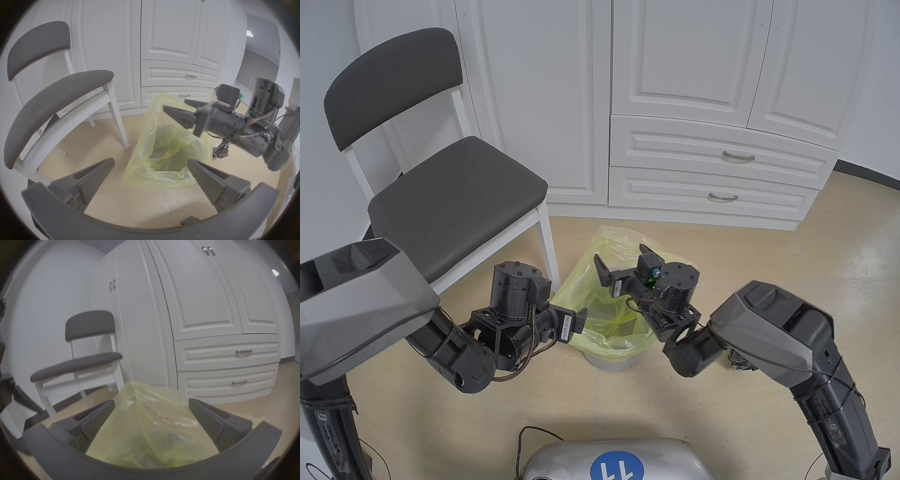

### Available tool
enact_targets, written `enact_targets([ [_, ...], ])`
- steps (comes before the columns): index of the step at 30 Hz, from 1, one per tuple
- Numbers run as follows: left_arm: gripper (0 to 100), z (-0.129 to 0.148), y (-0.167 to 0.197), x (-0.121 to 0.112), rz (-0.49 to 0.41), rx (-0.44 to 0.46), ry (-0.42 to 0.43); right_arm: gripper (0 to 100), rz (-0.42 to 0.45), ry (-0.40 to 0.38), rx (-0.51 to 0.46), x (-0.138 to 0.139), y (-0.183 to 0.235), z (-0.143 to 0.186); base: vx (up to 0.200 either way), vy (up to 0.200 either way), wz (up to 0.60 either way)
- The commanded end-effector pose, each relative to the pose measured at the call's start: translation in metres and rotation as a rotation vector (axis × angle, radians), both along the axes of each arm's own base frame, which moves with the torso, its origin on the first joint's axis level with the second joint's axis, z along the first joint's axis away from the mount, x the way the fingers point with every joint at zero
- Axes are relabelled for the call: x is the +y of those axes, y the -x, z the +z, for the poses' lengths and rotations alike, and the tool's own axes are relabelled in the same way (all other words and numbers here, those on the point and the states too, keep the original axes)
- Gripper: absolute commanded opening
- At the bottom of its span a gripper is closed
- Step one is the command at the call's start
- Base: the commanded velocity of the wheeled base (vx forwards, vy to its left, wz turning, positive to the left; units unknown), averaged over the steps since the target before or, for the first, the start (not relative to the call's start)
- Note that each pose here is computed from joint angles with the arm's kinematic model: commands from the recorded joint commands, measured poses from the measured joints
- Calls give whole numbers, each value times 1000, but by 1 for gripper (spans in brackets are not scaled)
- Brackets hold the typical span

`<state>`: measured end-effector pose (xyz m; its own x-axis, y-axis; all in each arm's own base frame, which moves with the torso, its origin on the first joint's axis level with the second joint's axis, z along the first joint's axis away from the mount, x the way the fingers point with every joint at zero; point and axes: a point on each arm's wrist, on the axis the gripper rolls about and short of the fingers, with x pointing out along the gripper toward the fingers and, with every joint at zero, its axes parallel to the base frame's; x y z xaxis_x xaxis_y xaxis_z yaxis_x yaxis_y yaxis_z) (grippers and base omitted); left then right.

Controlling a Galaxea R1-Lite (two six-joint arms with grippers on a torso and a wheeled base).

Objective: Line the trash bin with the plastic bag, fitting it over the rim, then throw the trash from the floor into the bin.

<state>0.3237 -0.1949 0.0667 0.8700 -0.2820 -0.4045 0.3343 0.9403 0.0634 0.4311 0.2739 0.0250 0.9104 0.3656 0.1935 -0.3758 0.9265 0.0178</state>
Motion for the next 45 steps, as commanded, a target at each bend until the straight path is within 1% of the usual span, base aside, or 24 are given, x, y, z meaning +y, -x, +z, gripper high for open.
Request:
enact_targets([
  [1, 100, -23, -10, -5, 31, 31, -36, 100, -68, 103, 123, -80, 27, 29, 0, 0, 0],
  [5, 100, -42, -22, -11, 105, 29, -70, 100, -78, 133, 169, -88, 34, 38, 0, 0, 0],
  [8, 100, -51, -25, -13, 111, 31, -69, 100, -77, 150, 208, -93, 39, 52, 0, 0, 0],
  [9, 100, -56, -26, -14, 110, 34, -71, 100, -82, 146, 214, -96, 41, 60, 0, 0, 0],
  [11, 100, -60, -26, -15, 111, 38, -75, 100, -98, 145, 217, -103, 39, 65, 0, 0, 0],
  [12, 100, -63, -29, -16, 112, 40, -76, 100, -123, 147, 229, -114, 37, 69, 0, 0, 0],
  [13, 100, -64, -30, -16, 113, 39, -73, 100, -126, 148, 232, -116, 36, 70, 0, 0, 0],
  [14, 100, -65, -35, -19, 115, 32, -65, 100, -144, 159, 262, -125, 35, 69, 0, 0, 0],
  [16, 100, -67, -37, -20, 117, 30, -62, 100, -147, 164, 275, -127, 34, 68, 0, 0, 0],
  [17, 100, -65, -45, -22, 132, 18, -32, 100, -151, 182, 318, -130, 30, 60, 0, 0, 0],
  [18, 100, -64, -46, -22, 138, 15, -25, 100, -151, 187, 327, -129, 29, 57, 0, 0, 0],
  [19, 100, -58, -53, -22, 159, 2, 10, 100, -155, 197, 352, -129, 23, 48, 0, 0, 0],
  [21, 100, -56, -56, -21, 168, -3, 23, 100, -155, 199, 356, -128, 21, 44, 0, 0, 0],
  [22, 100, -52, -64, -19, 189, -9, 45, 100, -156, 205, 370, -127, 15, 34, 0, 0, 0],
  [23, 100, -51, -66, -19, 194, -8, 49, 100, -156, 207, 374, -127, 14, 32, 0, 0, 0],
  [24, 100, -54, -73, -19, 211, 3, 66, 100, -155, 211, 384, -125, 10, 23, 0, 0, 0],
  [27, 100, -58, -81, -21, 228, 20, 89, 100, -155, 217, 397, -124, 7, 13, 0, 0, 0],
  [28, 100, -59, -88, -20, 247, 30, 104, 100, -155, 221, 406, -124, 5, 7, 0, 0, 0],
  [33, 100, -57, -101, -10, 288, 39, 121, 100, -156, 226, 421, -120, -6, -16, 0, 0, 0],
  [35, 100, -58, -101, -8, 293, 45, 115, 100, -159, 226, 421, -119, -8, -18, 0, 0, 0],
  [36, 100, -61, -102, -4, 310, 52, 102, 100, -168, 224, 420, -120, -12, -23, 0, 0, 0],
  [40, 100, -62, -109, -1, 347, 35, 95, 100, -173, 218, 418, -121, -14, -26, 0, 0, 0],
  [41, 100, -59, -114, 1, 359, 19, 105, 100, -178, 198, 413, -122, -17, -24, 0, 0, 0],
  [45, 100, -60, -123, 7, 380, 16, 112, 100, -196, 169, 402, -128, -26, -22, 0, 0, 0],
])
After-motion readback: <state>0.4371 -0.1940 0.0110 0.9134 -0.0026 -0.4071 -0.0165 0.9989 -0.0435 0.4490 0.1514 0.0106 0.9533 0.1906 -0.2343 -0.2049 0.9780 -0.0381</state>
